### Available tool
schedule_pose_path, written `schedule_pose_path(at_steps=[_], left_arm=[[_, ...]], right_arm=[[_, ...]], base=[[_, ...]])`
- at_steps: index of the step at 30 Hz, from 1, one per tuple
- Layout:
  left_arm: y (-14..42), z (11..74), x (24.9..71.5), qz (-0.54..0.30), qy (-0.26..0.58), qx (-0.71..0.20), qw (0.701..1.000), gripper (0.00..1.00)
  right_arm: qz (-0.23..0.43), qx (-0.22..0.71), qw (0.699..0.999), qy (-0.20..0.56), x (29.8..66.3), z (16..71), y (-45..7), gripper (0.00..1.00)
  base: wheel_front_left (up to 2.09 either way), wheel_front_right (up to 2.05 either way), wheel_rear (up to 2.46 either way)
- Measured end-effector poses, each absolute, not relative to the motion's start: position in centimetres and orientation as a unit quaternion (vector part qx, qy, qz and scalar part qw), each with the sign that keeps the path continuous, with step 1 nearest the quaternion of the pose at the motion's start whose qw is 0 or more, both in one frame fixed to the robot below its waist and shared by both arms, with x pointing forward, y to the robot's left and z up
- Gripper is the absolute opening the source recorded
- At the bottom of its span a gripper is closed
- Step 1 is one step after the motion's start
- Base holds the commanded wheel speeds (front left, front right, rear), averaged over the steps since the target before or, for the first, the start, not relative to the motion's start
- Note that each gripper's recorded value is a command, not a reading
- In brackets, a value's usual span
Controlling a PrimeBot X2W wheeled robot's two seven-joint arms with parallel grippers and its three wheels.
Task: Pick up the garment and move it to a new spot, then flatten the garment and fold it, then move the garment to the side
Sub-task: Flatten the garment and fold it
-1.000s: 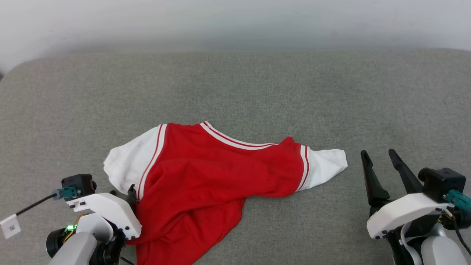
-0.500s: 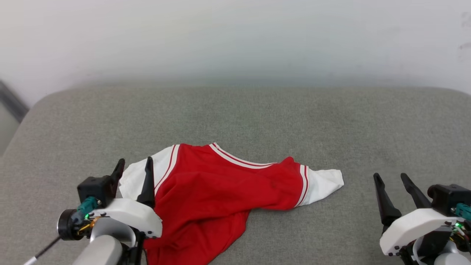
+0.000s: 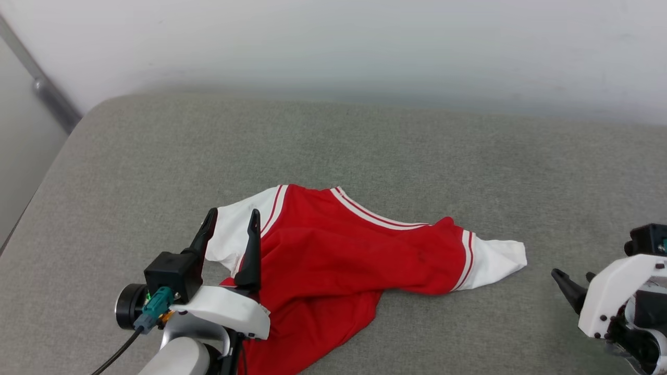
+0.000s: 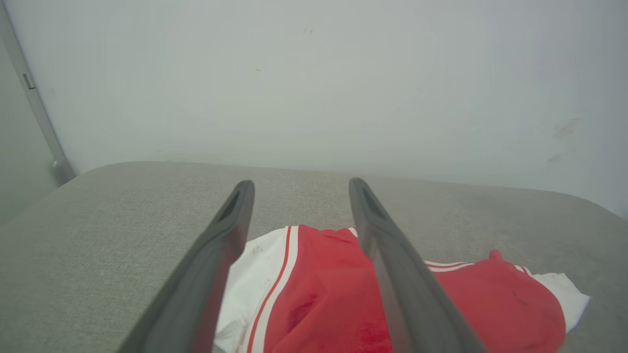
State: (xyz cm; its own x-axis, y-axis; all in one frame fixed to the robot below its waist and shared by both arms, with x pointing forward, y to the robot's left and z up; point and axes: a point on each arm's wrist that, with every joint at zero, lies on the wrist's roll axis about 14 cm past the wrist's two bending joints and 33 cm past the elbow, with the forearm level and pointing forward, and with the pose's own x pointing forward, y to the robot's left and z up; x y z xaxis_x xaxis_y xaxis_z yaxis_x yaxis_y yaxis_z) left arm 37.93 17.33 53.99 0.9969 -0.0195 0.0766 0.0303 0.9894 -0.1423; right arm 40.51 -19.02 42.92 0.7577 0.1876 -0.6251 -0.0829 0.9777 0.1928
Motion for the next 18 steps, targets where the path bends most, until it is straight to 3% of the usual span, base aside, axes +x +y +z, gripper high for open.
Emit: schedule_pose_path(at_steps=[9, 17, 18], left_arm=[[19.2, 51.8, 39.4, 0.018, -0.013, -0.070, 0.997, 1.00], [20.7, 51.2, 39.5, 0.039, -0.008, -0.064, 0.997, 1.00], [20.7, 51.3, 39.5, 0.040, -0.010, -0.064, 0.997, 1.00]], right_arm=[[0.153, 0.068, 0.879, 0.447, 42.7, 39.1, -13.3, 1.00], [0.167, 0.072, 0.844, 0.505, 42.5, 36.2, -11.7, 1.00], [0.167, 0.075, 0.841, 0.509, 42.4, 36.1, -11.7, 0.48]], base=[[0.00, 0.00, 0.00], [0.00, 0.00, 0.00], [0.00, 0.00, 0.00]])
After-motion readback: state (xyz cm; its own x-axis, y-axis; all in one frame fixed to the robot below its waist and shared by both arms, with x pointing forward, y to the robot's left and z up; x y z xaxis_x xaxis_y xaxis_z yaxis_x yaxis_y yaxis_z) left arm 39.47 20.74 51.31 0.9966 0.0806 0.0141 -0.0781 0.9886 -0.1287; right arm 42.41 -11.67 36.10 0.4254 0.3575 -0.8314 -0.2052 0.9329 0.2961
